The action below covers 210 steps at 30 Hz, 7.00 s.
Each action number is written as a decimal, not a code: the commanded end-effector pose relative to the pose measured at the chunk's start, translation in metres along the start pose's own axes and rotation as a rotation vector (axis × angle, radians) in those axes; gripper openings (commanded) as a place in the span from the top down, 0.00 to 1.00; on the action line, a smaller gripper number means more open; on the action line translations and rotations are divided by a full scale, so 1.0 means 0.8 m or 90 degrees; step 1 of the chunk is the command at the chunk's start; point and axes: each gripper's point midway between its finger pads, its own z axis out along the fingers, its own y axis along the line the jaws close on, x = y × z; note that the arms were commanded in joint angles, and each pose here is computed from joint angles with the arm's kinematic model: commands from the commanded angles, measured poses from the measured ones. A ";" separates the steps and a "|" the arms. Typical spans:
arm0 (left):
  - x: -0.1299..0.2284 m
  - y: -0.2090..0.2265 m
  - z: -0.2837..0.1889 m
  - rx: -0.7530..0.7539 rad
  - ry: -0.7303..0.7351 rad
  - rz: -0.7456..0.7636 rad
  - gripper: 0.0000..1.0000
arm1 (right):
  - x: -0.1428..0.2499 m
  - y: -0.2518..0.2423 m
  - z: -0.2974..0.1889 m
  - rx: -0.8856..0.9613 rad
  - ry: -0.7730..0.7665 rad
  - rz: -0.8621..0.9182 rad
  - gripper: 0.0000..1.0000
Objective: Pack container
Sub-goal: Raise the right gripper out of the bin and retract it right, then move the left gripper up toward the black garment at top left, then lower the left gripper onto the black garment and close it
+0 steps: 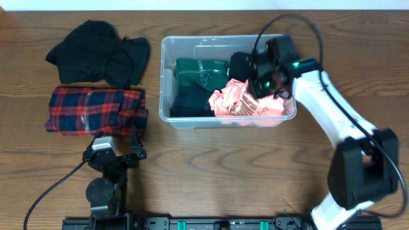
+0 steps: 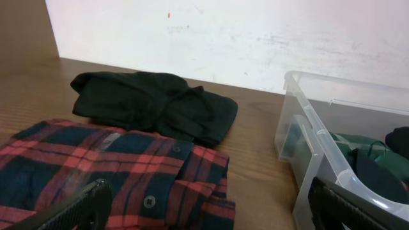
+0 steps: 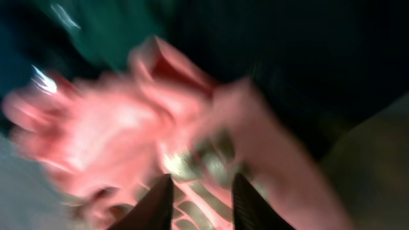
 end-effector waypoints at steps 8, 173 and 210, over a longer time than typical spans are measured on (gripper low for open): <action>0.019 0.006 0.001 -0.013 0.028 0.004 0.02 | -0.055 -0.134 -0.200 0.347 -0.201 0.076 0.40; 0.079 0.119 0.336 -0.345 0.544 -0.488 0.02 | 0.006 -0.228 -0.228 0.420 -0.142 0.194 0.01; 0.139 0.141 0.353 -0.375 0.548 -0.531 0.43 | 0.006 -0.228 -0.228 0.420 -0.142 0.194 0.01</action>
